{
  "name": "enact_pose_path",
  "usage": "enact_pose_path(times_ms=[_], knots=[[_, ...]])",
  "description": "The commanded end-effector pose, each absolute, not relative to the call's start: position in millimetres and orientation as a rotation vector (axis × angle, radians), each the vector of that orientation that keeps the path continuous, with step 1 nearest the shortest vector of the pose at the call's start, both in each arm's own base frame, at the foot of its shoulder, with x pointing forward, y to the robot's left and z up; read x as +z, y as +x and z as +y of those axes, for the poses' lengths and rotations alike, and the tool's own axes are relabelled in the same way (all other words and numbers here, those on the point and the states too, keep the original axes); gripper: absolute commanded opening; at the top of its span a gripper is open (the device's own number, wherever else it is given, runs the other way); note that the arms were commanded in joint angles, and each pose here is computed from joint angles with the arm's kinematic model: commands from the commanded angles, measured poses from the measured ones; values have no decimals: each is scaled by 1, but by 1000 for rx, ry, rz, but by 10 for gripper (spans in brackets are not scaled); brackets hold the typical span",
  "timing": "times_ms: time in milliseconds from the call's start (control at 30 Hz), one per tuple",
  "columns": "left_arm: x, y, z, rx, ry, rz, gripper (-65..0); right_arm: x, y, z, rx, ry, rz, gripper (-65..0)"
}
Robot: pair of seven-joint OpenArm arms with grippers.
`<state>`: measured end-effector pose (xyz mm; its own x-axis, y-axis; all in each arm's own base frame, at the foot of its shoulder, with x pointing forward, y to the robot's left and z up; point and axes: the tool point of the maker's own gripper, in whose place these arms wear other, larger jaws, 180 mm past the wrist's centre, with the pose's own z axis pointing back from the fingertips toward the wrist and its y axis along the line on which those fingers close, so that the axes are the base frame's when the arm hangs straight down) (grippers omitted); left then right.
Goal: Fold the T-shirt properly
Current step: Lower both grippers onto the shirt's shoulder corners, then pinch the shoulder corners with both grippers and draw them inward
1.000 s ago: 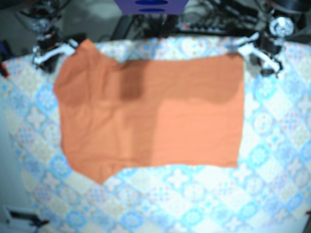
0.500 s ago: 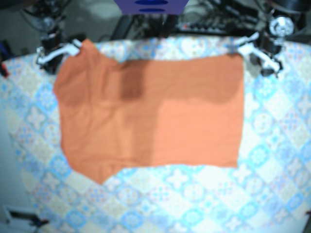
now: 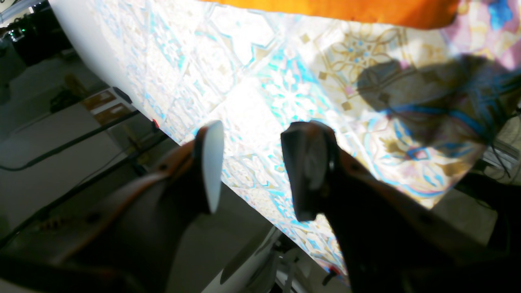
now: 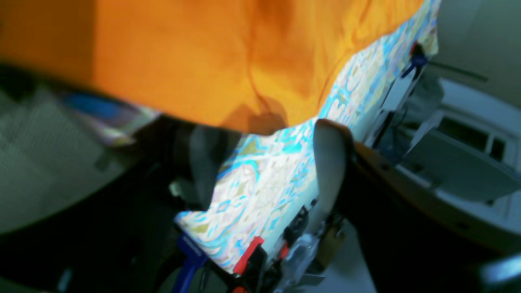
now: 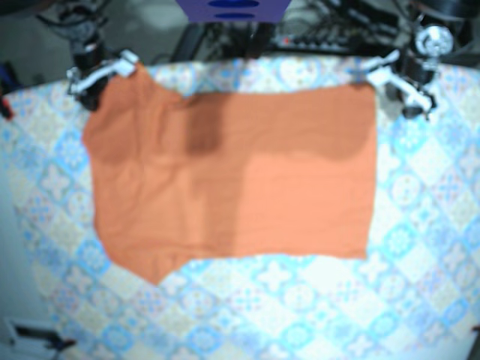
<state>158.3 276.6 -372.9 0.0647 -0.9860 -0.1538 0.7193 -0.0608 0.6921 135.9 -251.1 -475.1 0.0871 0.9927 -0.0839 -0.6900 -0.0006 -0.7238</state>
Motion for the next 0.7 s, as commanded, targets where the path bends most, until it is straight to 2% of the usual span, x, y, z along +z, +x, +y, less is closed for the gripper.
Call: enact_pose_path(times_ms=[0, 333, 500, 600, 667], knots=[[-365, 164, 279, -1484, 769, -481, -386, -481, 127, -245, 1462, -668, -520, -276], [-365, 164, 279, -1483, 768, -482, -385, -486, 124, -227, 1468, -634, -540, -276], [-365, 164, 279, -1482, 770, -483, -386, -476, 134, -212, 1478, -636, -596, -279], [-365, 165, 278, -1482, 770, -485, -386, -473, 137, -211, 1476, -643, -608, -330], [-365, 165, 278, -1481, 769, -485, -386, -473, 139, -210, 1474, -645, -612, -399]])
